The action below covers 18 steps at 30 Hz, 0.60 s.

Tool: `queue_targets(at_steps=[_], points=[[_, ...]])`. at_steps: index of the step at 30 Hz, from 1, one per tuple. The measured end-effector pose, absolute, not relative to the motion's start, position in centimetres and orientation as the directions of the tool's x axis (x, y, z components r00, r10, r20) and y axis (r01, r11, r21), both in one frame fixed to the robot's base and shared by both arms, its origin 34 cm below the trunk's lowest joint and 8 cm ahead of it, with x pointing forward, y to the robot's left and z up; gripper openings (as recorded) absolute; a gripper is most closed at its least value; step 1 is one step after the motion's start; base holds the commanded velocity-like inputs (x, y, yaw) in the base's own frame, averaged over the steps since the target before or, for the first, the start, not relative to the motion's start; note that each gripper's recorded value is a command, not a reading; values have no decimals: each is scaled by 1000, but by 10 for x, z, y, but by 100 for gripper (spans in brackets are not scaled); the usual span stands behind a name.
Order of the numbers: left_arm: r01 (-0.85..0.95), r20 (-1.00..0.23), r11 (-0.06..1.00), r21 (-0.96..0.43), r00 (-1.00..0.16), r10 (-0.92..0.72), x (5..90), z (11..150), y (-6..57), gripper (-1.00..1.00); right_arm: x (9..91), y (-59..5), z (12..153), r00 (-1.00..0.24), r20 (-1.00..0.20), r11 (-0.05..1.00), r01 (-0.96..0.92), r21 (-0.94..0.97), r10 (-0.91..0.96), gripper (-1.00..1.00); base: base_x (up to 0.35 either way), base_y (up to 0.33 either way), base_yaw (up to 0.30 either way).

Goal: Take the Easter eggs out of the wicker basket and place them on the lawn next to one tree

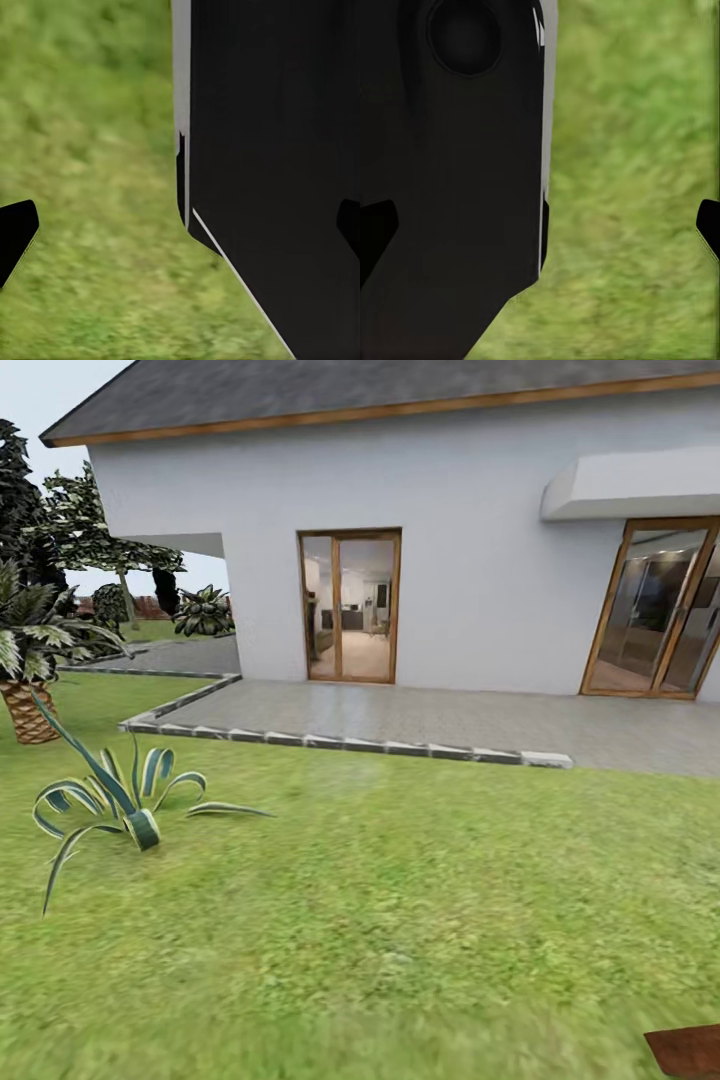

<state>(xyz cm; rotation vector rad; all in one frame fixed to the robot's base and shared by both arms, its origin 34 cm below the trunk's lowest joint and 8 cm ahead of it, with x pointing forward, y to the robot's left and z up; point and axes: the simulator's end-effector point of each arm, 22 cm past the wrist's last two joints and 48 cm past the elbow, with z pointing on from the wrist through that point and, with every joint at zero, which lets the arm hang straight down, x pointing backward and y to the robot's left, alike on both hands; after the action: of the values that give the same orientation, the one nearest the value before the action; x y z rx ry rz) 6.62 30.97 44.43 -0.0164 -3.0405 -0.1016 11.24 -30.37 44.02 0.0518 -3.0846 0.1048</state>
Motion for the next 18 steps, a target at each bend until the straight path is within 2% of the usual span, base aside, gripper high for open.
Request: queue_targets(at_steps=[18], points=[[14, 99, 998, 66, -995, 7, 66, 444, 310, 100, 112, -304, 440, -998, 56, 997, -35, -67, -31, 100, 336, 0, 0]])
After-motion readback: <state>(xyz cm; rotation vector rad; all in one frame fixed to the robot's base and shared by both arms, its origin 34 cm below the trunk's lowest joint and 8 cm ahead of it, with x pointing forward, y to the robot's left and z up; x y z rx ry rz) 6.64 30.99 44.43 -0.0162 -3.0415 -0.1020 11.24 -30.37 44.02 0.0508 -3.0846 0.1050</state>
